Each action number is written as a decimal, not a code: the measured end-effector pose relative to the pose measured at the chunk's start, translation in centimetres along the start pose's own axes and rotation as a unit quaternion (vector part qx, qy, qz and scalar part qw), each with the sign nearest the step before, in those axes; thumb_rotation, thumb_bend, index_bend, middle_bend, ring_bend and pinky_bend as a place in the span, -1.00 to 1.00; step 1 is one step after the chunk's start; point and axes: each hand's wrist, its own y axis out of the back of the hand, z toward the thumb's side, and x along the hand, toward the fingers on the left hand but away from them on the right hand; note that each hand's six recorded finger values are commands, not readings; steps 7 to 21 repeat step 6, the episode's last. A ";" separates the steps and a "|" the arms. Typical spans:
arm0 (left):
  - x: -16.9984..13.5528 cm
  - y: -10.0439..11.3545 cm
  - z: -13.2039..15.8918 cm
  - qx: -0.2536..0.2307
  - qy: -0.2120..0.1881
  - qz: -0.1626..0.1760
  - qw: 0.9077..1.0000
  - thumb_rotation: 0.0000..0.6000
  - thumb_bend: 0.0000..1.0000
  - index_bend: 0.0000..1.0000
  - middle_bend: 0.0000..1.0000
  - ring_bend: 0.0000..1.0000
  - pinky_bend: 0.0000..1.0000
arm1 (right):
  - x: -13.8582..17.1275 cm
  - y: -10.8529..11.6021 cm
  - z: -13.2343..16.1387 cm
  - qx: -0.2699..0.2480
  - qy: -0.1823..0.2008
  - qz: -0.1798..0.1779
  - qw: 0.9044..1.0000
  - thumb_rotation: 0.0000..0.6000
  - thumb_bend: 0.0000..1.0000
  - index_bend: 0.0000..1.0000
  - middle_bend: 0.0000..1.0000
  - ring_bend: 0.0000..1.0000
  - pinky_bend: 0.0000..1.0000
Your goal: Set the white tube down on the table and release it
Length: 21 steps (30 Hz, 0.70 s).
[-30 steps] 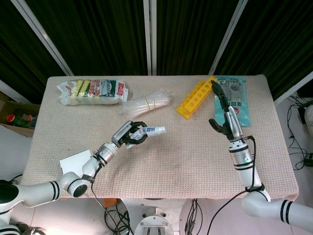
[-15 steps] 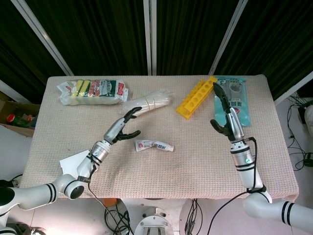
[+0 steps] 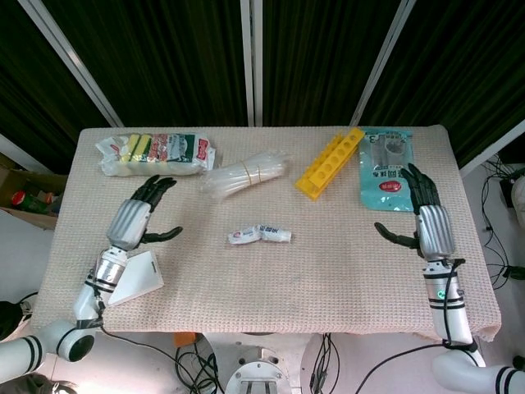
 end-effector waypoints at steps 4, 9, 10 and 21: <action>-6.1 1.3 -3.9 0.082 0.062 0.023 0.994 -0.83 -0.88 -0.77 -0.79 -0.98 -0.70 | 5.2 1.7 -6.2 0.134 -0.104 -0.006 0.986 -0.52 -1.00 -1.00 -1.00 -1.00 -1.00; -9.0 1.6 -5.2 0.099 0.087 0.029 0.991 -0.83 -0.88 -0.77 -0.79 -0.98 -0.70 | 6.9 2.1 -7.7 0.159 -0.131 -0.004 0.979 -0.52 -1.00 -1.00 -1.00 -1.00 -1.00; -9.0 1.6 -5.2 0.099 0.087 0.029 0.991 -0.83 -0.88 -0.77 -0.79 -0.98 -0.70 | 6.9 2.1 -7.7 0.159 -0.131 -0.004 0.979 -0.52 -1.00 -1.00 -1.00 -1.00 -1.00; -9.0 1.6 -5.2 0.099 0.087 0.029 0.991 -0.83 -0.88 -0.77 -0.79 -0.98 -0.70 | 6.9 2.1 -7.7 0.159 -0.131 -0.004 0.979 -0.52 -1.00 -1.00 -1.00 -1.00 -1.00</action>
